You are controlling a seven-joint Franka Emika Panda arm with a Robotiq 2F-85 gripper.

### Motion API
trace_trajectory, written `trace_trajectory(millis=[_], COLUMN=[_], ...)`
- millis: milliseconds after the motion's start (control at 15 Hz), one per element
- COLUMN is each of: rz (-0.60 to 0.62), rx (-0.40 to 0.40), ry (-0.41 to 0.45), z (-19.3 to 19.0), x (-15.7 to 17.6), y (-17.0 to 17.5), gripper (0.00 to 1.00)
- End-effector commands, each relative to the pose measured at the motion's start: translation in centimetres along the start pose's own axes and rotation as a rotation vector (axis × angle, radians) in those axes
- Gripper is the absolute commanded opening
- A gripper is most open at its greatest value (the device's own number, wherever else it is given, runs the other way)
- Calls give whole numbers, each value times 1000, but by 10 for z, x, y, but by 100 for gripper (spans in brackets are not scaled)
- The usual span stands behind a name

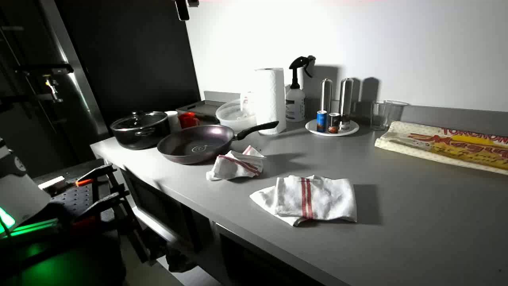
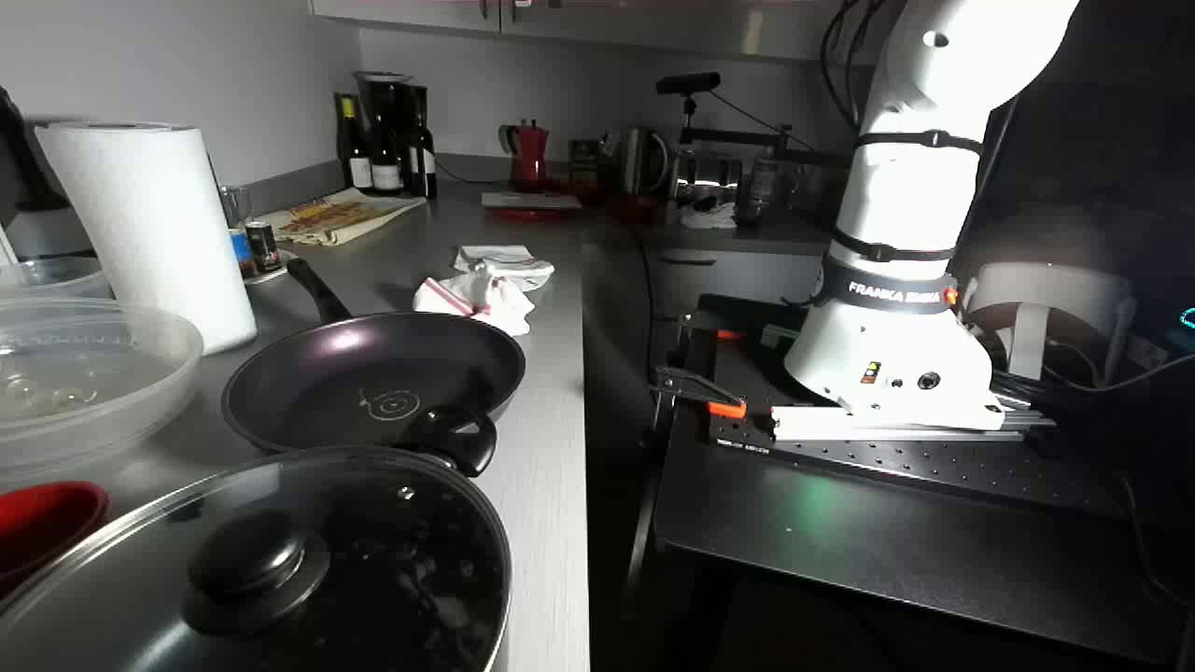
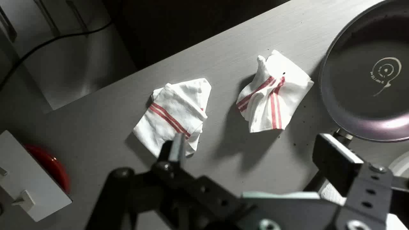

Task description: Clean the pan

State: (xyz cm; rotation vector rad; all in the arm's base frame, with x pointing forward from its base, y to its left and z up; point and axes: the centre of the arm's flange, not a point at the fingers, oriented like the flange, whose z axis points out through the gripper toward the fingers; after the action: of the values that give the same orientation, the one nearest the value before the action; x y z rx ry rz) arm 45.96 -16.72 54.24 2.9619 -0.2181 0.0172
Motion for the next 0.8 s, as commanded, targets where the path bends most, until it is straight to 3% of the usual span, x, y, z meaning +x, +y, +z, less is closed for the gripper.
trace_trajectory(millis=[0,400,733], rz=[0,-7,-64], rx=[0,5,30], ry=[1,2,15], z=[0,2,30], x=[0,3,40], y=[0,0,-10], gripper=[100,100,100])
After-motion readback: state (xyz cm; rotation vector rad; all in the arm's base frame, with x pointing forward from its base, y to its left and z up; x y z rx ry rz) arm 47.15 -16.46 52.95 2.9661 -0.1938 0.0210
